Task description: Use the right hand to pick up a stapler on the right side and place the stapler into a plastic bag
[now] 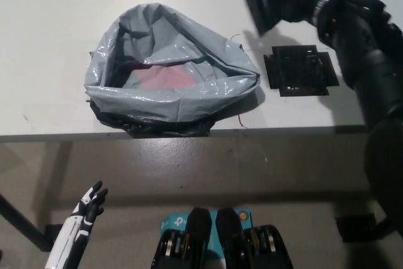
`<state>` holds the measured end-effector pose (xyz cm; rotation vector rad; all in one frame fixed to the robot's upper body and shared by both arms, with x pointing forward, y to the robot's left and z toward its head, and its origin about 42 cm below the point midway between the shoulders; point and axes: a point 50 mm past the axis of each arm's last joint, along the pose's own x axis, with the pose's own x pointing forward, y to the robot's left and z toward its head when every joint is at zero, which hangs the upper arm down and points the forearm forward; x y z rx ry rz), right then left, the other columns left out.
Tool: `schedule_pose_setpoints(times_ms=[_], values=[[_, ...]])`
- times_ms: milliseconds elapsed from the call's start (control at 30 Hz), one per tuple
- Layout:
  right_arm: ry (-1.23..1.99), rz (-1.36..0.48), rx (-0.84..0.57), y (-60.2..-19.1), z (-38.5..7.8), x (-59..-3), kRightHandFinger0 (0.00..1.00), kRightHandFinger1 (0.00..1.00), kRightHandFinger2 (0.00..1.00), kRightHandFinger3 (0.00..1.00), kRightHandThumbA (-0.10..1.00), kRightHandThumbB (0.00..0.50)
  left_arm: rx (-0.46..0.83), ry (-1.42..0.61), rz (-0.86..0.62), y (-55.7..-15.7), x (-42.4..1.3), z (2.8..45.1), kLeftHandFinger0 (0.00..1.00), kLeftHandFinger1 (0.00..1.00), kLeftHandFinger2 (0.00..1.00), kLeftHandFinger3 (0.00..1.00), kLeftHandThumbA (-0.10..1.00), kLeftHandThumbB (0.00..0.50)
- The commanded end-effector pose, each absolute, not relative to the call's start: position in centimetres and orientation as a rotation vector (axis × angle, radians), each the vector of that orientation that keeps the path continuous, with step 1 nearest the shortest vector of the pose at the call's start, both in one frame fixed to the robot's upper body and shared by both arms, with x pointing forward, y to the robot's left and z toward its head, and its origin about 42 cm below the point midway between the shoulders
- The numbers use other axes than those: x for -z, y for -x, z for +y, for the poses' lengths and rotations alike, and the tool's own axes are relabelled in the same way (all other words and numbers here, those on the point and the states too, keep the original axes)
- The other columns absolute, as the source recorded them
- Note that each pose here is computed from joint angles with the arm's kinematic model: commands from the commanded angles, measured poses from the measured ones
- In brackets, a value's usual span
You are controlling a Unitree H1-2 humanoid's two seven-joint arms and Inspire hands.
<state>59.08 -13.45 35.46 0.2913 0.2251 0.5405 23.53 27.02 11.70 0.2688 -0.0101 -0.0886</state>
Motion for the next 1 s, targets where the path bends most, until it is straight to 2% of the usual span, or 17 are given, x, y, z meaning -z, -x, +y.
schedule_pose_setpoints(times_ms=[0, 67, 133, 200, 333, 367, 433, 500, 600, 667, 733, 767, 800, 867, 900, 933, 967], values=[[-0.078, 0.113, -0.560, -59.0, -8.8, -41.2, 0.16, 0.44, 0.73, 0.73, 0.72, 0.169, 0.124, -0.290, -0.033, -23.7, -12.3, 27.1, 1.00, 1.00, 1.00, 1.00, 1.00, 0.000], [0.035, 0.107, -0.557, -58.7, -6.8, -40.2, 0.00, 0.29, 0.55, 0.53, 0.81, 0.239, 0.131, -0.284, -0.036, -23.7, -12.1, 27.0, 1.00, 1.00, 1.00, 1.00, 1.00, 0.000], [0.168, 0.085, -0.548, -58.3, -4.9, -39.2, 0.00, 0.25, 0.54, 0.54, 0.84, 0.272, 0.132, -0.285, -0.035, -23.6, -12.0, 26.9, 1.00, 1.00, 1.00, 1.00, 1.00, 0.000], [0.362, 0.054, -0.526, -57.7, -2.8, -38.2, 0.00, 0.27, 0.57, 0.57, 0.89, 0.299, 0.137, -0.284, -0.034, -23.4, -12.0, 26.8, 1.00, 1.00, 1.00, 1.00, 1.00, 0.000], [0.613, -0.045, -0.515, -56.9, -0.7, -37.1, 0.06, 0.33, 0.60, 0.80, 0.88, 0.220, 0.144, -0.290, -0.031, -23.4, -12.1, 26.6, 1.00, 1.00, 1.00, 1.00, 1.00, 0.000], [0.660, -0.078, -0.511, -56.8, -0.3, -36.8, 0.12, 0.43, 0.72, 0.83, 0.89, 0.242, 0.144, -0.291, -0.033, -23.5, -12.1, 26.6, 1.00, 1.00, 1.00, 1.00, 1.00, 0.000], [0.742, -0.130, -0.500, -56.6, 0.2, -36.4, 0.28, 0.57, 0.79, 0.71, 0.91, 0.253, 0.143, -0.295, -0.035, -23.5, -12.2, 26.5, 1.00, 1.00, 1.00, 1.00, 1.00, 0.009], [0.801, -0.173, -0.499, -56.4, 0.6, -36.2, 0.32, 0.60, 0.77, 0.52, 0.92, 0.244, 0.147, -0.297, -0.040, -23.6, -12.2, 26.5, 1.00, 1.00, 1.00, 1.00, 1.00, 0.000], [0.887, -0.248, -0.493, -56.1, 1.0, -36.0, 0.30, 0.57, 0.71, 0.44, 0.92, 0.241, 0.144, -0.311, -0.044, -23.6, -12.2, 26.6, 1.00, 1.00, 1.00, 1.00, 1.00, 0.011], [0.938, -0.287, -0.478, -56.1, 1.0, -36.1, 0.52, 0.64, 0.66, 0.53, 0.90, 0.216, 0.145, -0.321, -0.047, -23.7, -12.3, 26.6, 1.00, 1.00, 1.00, 1.00, 1.00, 0.017], [0.974, -0.344, -0.455, -56.0, 1.2, -36.3, 0.35, 0.36, 0.31, 0.26, 0.87, 0.201, 0.151, -0.326, -0.055, -23.8, -12.3, 26.6, 1.00, 1.00, 1.00, 1.00, 1.00, 0.022], [0.989, -0.394, -0.438, -56.0, 1.1, -36.5, 0.08, 0.13, 0.16, 0.09, 0.86, 0.187, 0.149, -0.334, -0.055, -23.8, -12.3, 26.7, 1.00, 1.00, 1.00, 1.00, 1.00, 0.025], [0.999, -0.424, -0.423, -56.0, 1.0, -36.7, 0.08, 0.13, 0.17, 0.08, 0.86, 0.188, 0.147, -0.335, -0.054, -23.9, -12.4, 26.7, 1.00, 1.00, 1.00, 1.00, 1.00, 0.030], [1.047, -0.470, -0.395, -56.0, 1.0, -37.1, 0.11, 0.20, 0.27, 0.21, 0.92, 0.206, 0.146, -0.336, -0.046, -24.0, -12.5, 26.7, 1.00, 1.00, 1.00, 1.00, 1.00, 0.031], [1.060, -0.503, -0.380, -55.9, 0.9, -37.3, 0.29, 0.43, 0.55, 0.49, 0.92, 0.246, 0.148, -0.340, -0.049, -24.0, -12.6, 26.7, 1.00, 1.00, 1.00, 1.00, 1.00, 0.032], [1.071, -0.530, -0.383, -56.0, 0.7, -37.4, 0.62, 0.84, 0.99, 0.92, 0.94, 0.371, 0.151, -0.340, -0.050, -24.0, -12.6, 26.6, 1.00, 1.00, 1.00, 1.00, 1.00, 0.031], [1.071, -0.543, -0.395, -56.0, 0.6, -37.5, 1.00, 1.00, 1.00, 1.00, 0.96, 0.377, 0.153, -0.338, -0.047, -24.1, -12.6, 26.5, 1.00, 1.00, 1.00, 1.00, 1.00, 0.030]])
